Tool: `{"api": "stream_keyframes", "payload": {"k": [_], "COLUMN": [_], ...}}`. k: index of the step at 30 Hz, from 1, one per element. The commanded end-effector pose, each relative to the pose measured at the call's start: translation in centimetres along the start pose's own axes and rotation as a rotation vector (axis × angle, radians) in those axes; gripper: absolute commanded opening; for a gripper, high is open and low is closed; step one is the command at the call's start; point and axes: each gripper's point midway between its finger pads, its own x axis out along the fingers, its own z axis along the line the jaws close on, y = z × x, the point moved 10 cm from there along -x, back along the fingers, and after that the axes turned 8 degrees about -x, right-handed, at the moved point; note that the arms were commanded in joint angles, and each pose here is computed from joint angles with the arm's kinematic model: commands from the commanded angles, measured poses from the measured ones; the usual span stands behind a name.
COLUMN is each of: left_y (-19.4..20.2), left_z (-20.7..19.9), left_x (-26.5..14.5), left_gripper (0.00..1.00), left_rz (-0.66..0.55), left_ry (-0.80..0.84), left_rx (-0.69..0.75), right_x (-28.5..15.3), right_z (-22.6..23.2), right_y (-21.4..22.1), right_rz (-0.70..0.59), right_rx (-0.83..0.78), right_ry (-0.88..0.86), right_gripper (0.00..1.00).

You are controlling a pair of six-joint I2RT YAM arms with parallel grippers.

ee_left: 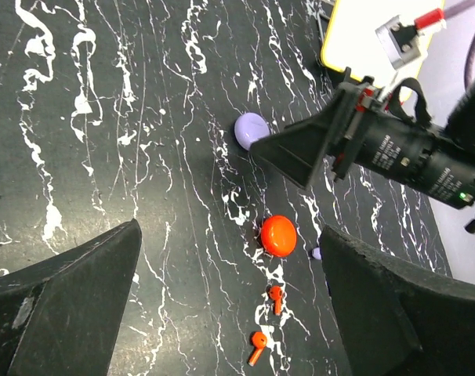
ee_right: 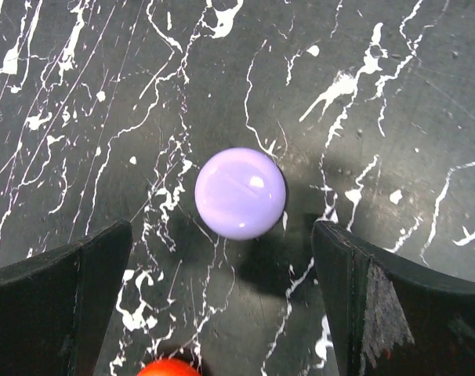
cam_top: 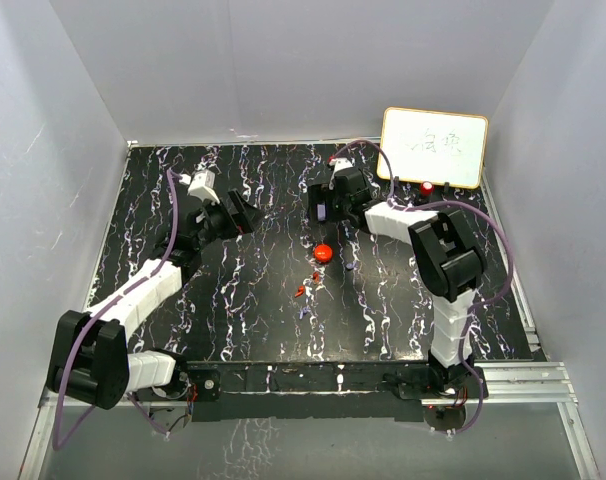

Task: Insert the wireless bluetooth earbuds into the charging case
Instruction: Pick up the charging case at the center of the board.

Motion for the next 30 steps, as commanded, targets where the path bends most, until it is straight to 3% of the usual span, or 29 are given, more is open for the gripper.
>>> {"api": "stream_keyframes", "payload": {"k": [1,14,30], "left_y": [-0.4,0.2,0.6], "left_z": [-1.2,-0.6,-0.1], "left_x": [0.0,0.1,0.3], "left_gripper": [0.95,0.95,0.95], "left_rz": [-0.001,0.01,0.016], "left_ry": [0.057,0.026,0.004], "left_rx": [0.029,0.029,0.017], "right_x": [1.1,2.7,1.0], "right_z": [0.5,0.8,2.5], "right_y": [-3.7,-3.3,-2.0], "right_rz": [-0.126,-0.096,-0.072], "right_rx": [-0.012,0.004,0.023], "right_ry": [-0.03,-0.093,-0.192], "right_gripper": [0.98,0.98,0.98]}}
